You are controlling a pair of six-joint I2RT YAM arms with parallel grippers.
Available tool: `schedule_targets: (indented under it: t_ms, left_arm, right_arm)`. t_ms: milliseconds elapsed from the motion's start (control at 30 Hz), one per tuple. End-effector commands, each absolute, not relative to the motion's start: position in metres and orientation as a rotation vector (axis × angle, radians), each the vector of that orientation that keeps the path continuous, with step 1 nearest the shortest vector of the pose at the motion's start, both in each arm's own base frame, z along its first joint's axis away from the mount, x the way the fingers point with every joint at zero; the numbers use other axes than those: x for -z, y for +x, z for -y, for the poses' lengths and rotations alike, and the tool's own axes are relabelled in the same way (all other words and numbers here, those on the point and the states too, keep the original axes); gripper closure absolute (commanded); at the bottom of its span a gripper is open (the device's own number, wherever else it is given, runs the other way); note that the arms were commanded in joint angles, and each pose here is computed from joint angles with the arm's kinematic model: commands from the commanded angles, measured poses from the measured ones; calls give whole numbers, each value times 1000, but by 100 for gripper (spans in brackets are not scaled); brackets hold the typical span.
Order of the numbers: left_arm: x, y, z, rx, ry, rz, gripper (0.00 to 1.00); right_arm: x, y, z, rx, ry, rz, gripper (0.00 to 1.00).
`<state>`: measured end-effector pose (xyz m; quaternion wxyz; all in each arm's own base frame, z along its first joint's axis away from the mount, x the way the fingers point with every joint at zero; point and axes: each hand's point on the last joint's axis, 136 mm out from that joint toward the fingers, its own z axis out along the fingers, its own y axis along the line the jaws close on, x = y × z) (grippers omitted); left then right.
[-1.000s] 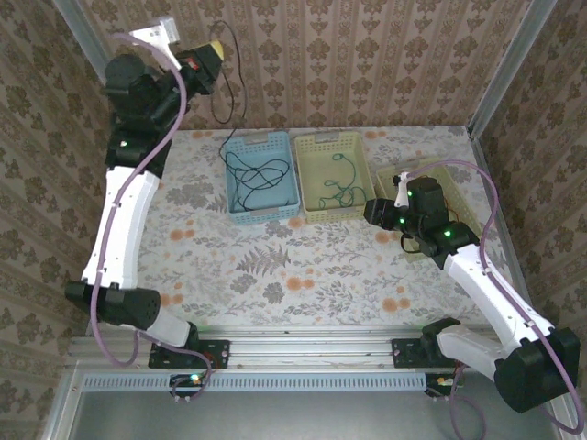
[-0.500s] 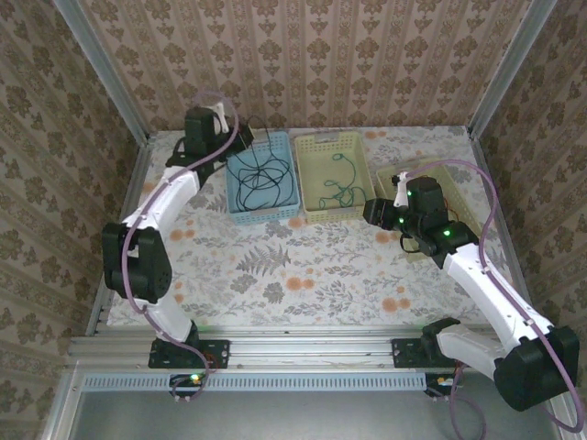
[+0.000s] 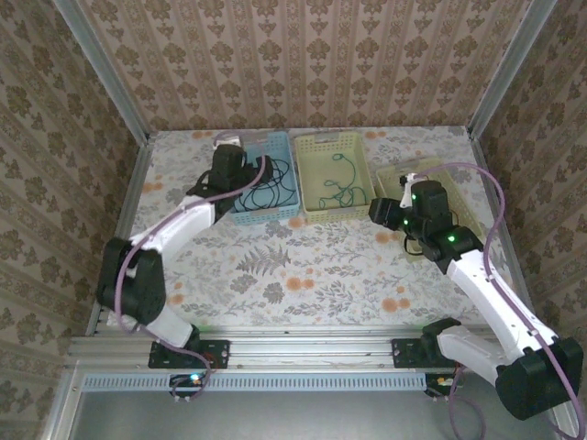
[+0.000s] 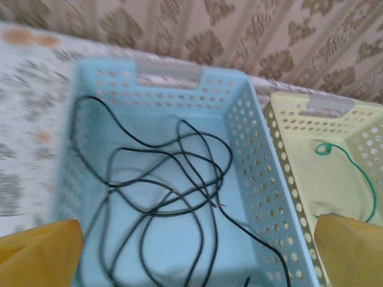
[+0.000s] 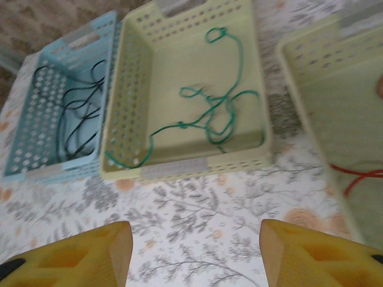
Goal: Untangle the cables
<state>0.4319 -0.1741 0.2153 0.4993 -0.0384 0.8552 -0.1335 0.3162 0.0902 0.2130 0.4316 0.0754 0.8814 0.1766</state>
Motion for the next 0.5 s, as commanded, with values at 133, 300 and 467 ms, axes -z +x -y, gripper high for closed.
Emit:
schedule_targets:
  t_ms: [133, 300, 467]
  left_arm:
    - [-235, 368, 62, -251, -292, -1871, 0]
    - [-206, 320, -2, -556, -398, -1874, 0]
    - [-191, 299, -31, -820, -366, -1821, 0]
  right_arm:
    - [-206, 317, 1, 91, 423, -1977, 33]
    - [-187, 321, 34, 373, 401, -1820, 0]
    - [-151, 338, 44, 552, 361, -1873, 0]
